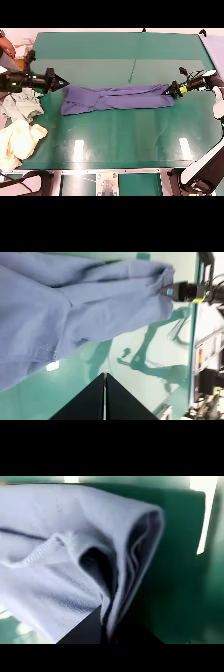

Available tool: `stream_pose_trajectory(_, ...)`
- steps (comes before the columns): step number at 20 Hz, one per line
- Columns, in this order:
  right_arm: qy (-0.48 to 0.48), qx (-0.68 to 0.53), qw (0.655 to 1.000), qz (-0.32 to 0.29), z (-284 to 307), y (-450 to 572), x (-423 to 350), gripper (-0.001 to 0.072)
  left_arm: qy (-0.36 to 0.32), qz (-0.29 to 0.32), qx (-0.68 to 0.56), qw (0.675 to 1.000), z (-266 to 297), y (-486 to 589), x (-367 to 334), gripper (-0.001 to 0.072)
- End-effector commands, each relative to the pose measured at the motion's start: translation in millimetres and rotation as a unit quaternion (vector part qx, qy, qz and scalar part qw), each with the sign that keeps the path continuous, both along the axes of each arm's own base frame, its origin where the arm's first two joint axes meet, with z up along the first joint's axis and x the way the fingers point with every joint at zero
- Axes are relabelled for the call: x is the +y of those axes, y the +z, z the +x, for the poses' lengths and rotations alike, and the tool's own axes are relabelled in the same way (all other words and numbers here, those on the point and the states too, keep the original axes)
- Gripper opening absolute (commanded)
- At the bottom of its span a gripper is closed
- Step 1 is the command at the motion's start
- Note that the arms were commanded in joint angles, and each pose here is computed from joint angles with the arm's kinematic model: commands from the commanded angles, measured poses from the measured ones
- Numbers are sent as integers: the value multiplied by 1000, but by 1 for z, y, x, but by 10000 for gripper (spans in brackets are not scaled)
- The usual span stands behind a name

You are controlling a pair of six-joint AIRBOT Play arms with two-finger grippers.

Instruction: Fold the shirts.

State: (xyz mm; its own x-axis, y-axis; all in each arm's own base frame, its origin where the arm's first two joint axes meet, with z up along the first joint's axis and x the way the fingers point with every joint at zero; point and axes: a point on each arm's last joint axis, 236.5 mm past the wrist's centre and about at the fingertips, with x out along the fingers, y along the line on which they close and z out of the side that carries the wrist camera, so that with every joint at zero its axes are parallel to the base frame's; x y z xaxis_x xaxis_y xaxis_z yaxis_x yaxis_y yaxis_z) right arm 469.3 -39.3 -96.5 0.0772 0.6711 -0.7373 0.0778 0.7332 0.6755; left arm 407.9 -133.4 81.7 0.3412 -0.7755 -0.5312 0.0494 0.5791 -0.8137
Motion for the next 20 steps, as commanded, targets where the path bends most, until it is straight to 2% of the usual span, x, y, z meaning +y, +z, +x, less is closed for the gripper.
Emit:
stream_pose_trajectory(1, 9, -37, 999, 6, 6, 43, 5, 11, -6, 37, -22, 999, 12, -17, -36, 23)
stream_pose_trajectory(5, 23, -90, 996, -3, 1, 110, 11, 11, -51, 25, 8, 998, 11, -66, -132, 23)
stream_pose_trajectory(8, 35, -122, 991, 36, -12, 168, 33, 11, -117, 23, 8, 993, 3, -97, -211, 23)
stream_pose_trajectory(11, 49, -146, 985, 78, -29, 221, 56, 12, -139, 17, -11, 990, 15, -103, -265, 23)
stream_pose_trajectory(14, 64, -186, 974, 116, -43, 272, 83, 12, -139, 5, -25, 990, 33, -103, -297, 23)
stream_pose_trajectory(20, 100, -198, 968, 115, -62, 300, 127, 12, -152, -1, 2, 988, 39, -128, -319, 23)
